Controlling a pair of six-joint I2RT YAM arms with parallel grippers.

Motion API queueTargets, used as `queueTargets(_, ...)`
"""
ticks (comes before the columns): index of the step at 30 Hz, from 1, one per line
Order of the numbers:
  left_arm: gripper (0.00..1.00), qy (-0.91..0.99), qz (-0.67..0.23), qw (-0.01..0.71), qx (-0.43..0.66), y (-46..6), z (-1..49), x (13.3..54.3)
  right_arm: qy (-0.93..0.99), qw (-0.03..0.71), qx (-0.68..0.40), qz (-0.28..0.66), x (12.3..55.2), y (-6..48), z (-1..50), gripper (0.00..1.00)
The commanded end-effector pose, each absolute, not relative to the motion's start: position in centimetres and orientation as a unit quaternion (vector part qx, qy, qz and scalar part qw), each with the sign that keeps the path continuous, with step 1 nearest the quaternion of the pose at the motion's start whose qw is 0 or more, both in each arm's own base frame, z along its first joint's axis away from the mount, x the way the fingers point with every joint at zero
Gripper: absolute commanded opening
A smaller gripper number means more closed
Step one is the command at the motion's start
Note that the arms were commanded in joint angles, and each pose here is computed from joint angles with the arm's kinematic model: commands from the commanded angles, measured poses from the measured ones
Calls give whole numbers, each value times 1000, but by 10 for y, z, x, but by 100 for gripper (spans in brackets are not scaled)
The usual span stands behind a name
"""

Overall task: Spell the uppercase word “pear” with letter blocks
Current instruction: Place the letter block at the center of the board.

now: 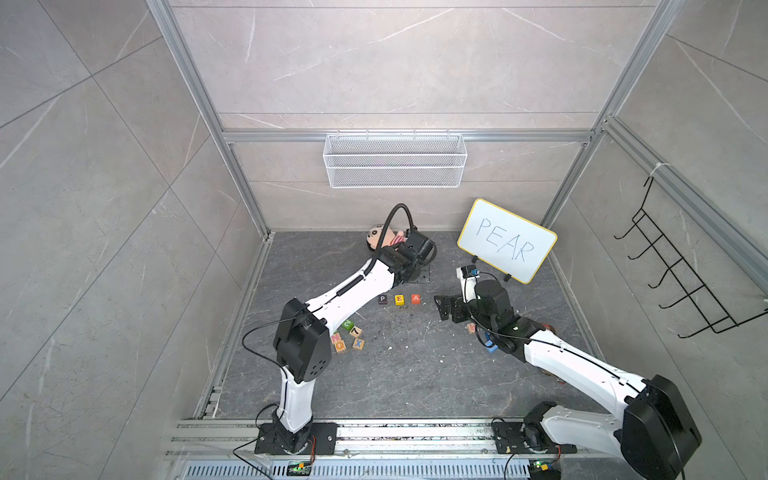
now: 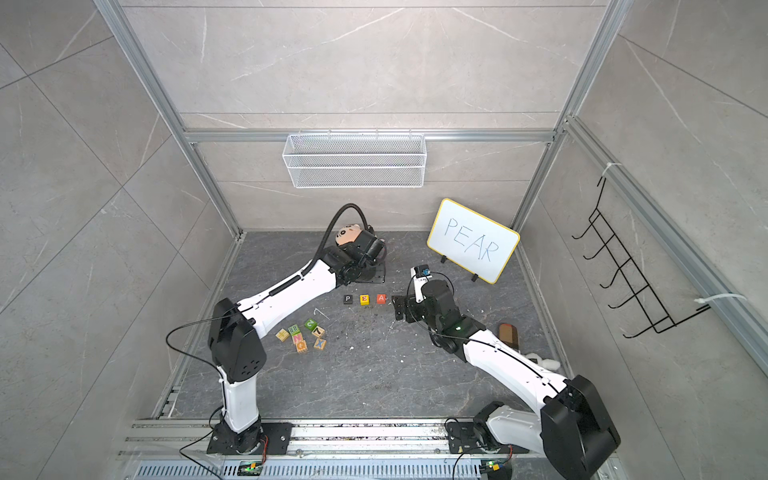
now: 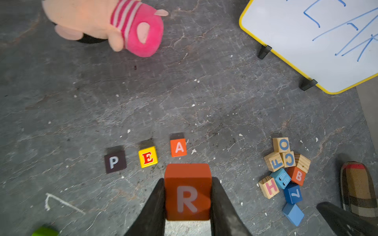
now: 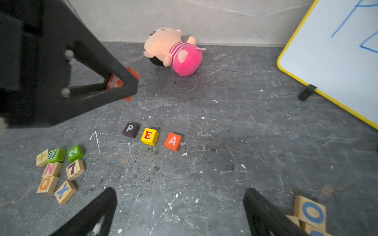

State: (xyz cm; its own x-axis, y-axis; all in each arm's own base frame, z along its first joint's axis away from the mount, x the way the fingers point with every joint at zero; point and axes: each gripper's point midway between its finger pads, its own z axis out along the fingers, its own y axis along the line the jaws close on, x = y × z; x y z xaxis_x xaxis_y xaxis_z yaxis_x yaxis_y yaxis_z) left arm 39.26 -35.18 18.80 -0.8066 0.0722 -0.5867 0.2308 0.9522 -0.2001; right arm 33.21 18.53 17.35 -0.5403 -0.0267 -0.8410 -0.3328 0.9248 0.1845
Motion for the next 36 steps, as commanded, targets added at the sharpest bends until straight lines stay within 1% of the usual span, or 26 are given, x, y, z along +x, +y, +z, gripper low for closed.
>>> queueTargets(1,16,935,-158,299,103,-378,193,397,889,435,-68,128,327,160,148,99)
queueTargets(6,15,938,-161,285,111,-400,170,409,890,435,-49,125,326,148,141,99)
queueTargets(12,15,949,-163,247,107,-417,124,415,890,439,-37,117,328,139,133,99)
queueTargets(13,15,950,-164,245,104,-419,123,415,890,439,-36,117,328,139,132,99)
queueTargets(14,15,954,-155,233,103,-419,105,416,891,437,-36,117,328,139,130,99)
queueTargets(16,15,957,-153,225,104,-421,93,416,892,438,-26,105,329,134,130,99)
queueTargets(18,15,958,-151,219,104,-423,85,416,890,445,-24,99,329,131,131,99)
queueTargets(22,15,965,-136,202,102,-421,67,415,894,435,-29,100,329,133,126,99)
queueTargets(28,16,970,-134,182,96,-422,51,412,893,431,-42,121,326,141,127,99)
queueTargets(36,16,974,-123,169,91,-420,48,404,893,433,-42,114,326,138,129,99)
